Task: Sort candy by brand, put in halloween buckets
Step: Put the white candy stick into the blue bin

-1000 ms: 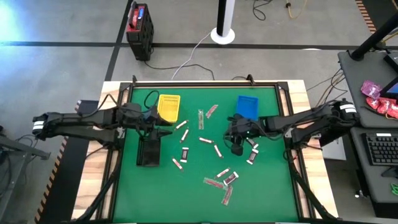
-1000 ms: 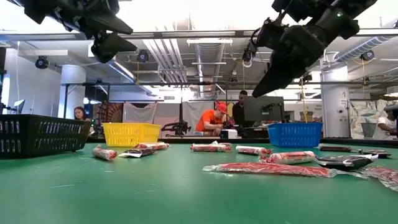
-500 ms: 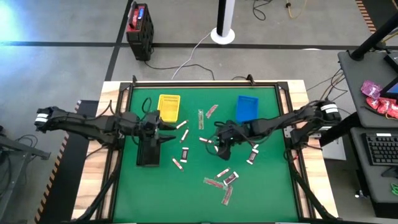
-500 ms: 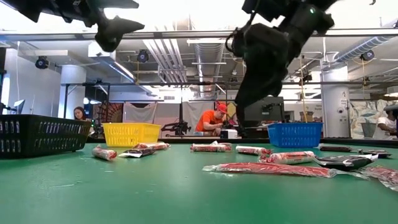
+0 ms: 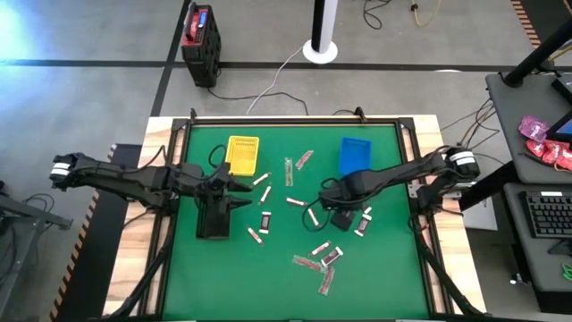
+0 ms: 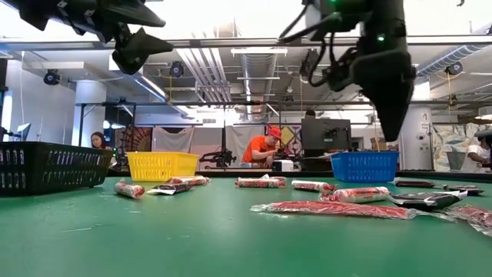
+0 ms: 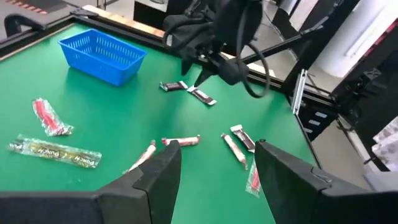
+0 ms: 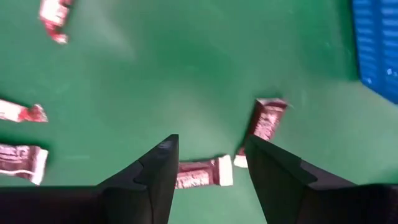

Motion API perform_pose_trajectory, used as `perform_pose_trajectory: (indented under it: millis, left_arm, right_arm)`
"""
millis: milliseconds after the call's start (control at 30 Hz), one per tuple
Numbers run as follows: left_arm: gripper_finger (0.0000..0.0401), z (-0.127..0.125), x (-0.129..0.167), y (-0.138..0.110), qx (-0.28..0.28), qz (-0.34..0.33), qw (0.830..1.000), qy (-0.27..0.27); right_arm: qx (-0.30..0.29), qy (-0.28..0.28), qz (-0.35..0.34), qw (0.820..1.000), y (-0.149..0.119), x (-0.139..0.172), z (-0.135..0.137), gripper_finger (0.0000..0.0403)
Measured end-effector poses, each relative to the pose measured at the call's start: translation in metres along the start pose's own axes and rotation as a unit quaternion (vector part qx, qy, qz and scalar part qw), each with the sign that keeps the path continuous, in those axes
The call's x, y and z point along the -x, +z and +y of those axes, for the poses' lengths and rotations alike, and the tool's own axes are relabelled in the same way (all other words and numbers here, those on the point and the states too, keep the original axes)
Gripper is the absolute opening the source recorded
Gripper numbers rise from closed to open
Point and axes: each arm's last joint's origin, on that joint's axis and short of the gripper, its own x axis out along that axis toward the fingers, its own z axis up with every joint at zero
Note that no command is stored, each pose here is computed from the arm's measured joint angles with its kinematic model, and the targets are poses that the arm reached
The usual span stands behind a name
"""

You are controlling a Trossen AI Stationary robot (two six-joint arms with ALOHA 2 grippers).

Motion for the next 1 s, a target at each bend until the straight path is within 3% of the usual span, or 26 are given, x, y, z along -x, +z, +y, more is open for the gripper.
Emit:
perform_pose_trajectory:
  millis: [100,233,367,500,733,1000]
  left_arm:
    - [0.0189,0.0,0.0,0.0,-0.014,0.0,1.0,0.0]
    - [0.0189,0.0,-0.001,0.0,-0.028,0.0,1.0,0.001]
    - [0.0189,0.0,-0.004,0.0,-0.033,0.001,0.999,0.003]
    - [0.0189,0.001,-0.006,-0.002,-0.035,0.006,0.999,0.005]
    - [0.0189,0.0,-0.005,-0.001,-0.034,0.003,0.999,0.004]
    - [0.0189,-0.001,0.016,0.004,-0.039,0.0,0.999,0.004]
  right_arm:
    - [-0.031,0.012,-0.013,0.999,-0.009,0.001,-0.011,0.0176]
    - [-0.063,0.078,-0.085,0.991,-0.01,0.003,-0.015,0.0179]
    - [-0.084,0.147,-0.148,0.974,-0.003,0.009,-0.009,0.0183]
    - [-0.077,0.181,-0.183,0.963,0.009,0.02,0.003,0.0189]
    - [-0.068,0.158,-0.183,0.968,0.04,0.013,0.031,0.019]
    - [-0.08,0.103,-0.109,0.985,0.06,-0.027,0.051,0.019]
